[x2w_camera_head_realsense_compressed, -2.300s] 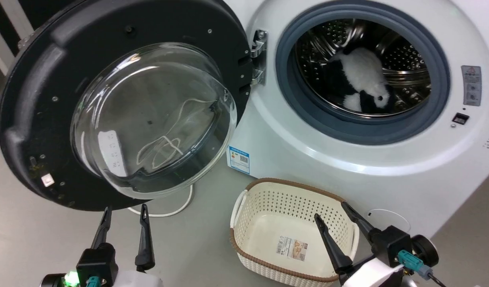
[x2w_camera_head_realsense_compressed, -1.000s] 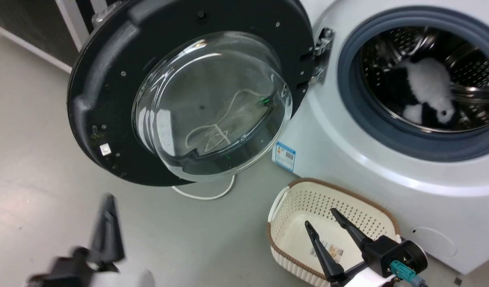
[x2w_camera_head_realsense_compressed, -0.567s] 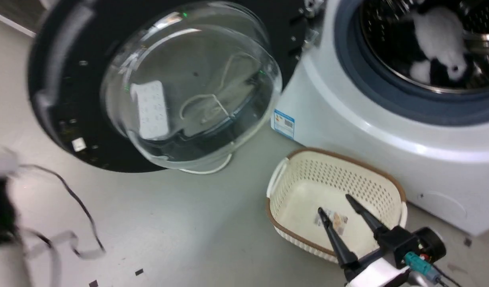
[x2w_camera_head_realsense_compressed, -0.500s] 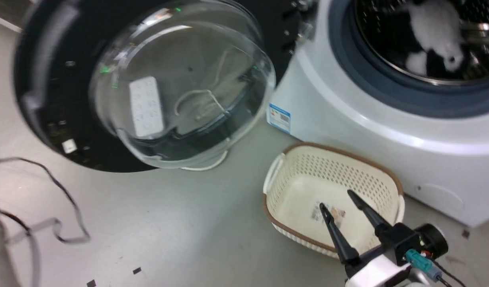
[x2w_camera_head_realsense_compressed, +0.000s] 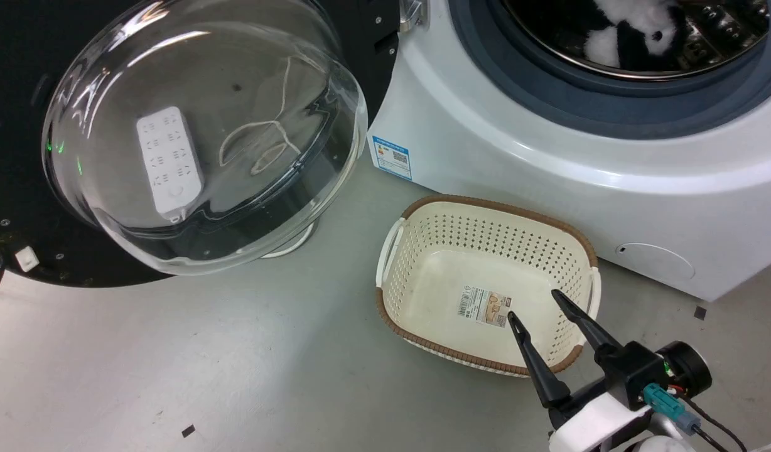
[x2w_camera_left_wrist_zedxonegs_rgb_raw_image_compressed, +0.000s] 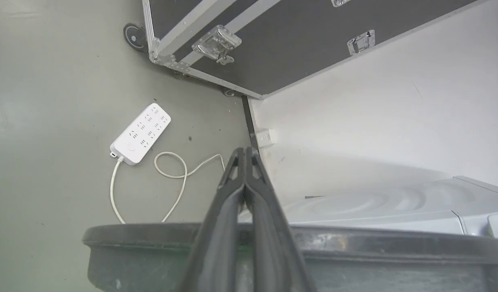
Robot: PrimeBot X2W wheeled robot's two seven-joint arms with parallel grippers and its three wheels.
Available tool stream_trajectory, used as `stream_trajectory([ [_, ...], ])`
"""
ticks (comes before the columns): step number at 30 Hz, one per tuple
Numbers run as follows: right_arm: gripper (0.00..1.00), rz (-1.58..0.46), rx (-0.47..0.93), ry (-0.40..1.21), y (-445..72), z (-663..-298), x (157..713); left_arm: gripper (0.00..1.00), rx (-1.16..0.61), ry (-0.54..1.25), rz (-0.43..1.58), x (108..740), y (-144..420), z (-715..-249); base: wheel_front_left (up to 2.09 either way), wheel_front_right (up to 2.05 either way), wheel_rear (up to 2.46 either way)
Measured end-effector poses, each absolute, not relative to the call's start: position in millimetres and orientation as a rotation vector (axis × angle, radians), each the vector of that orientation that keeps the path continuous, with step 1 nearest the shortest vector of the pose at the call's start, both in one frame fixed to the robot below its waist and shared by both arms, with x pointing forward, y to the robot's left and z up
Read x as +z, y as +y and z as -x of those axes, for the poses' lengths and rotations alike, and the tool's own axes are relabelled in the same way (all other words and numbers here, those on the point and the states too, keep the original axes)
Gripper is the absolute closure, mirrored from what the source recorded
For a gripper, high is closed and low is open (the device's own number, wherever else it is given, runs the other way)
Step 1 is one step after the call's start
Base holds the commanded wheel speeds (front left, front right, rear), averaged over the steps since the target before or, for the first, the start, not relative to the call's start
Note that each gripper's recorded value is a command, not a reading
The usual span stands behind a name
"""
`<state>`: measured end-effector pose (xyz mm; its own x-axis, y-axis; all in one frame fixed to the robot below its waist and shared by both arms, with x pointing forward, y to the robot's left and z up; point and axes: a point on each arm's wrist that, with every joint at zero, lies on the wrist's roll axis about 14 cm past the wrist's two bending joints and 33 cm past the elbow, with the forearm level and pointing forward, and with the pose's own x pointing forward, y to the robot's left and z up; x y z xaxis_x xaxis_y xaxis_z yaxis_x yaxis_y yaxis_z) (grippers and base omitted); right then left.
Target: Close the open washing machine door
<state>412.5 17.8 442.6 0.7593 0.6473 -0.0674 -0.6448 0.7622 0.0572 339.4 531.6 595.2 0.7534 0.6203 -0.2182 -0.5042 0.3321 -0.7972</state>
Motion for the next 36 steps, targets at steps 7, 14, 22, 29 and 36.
stream_trajectory([
  [7, 0.0, -0.026, 0.697, 0.082, 16, -411, 445, 1.0, 0.599, 0.006, 1.069, 581, 510, -347, 0.0, 0.0, 0.0],
  [14, 0.0, -0.022, 0.696, 0.054, 18, -406, 458, 1.0, 0.406, 0.102, 1.109, 579, 478, -334, 0.0, 0.0, 0.0],
  [22, 0.0, -0.026, 0.665, 0.015, 15, -393, 477, 1.0, 0.104, 0.261, 1.17, 559, 387, -318, 0.0, 0.0, 0.0],
  [29, 0.0, -0.021, 0.606, -0.035, 0, -386, 497, 1.0, -0.082, 0.341, 1.225, 545, 305, -288, 0.0, 0.0, 0.0],
  [36, 0.0, -0.002, 0.496, -0.067, -37, -387, 506, 1.0, -0.251, 0.47, 1.269, 529, 224, -277, 0.0, 0.0, 0.0],
])
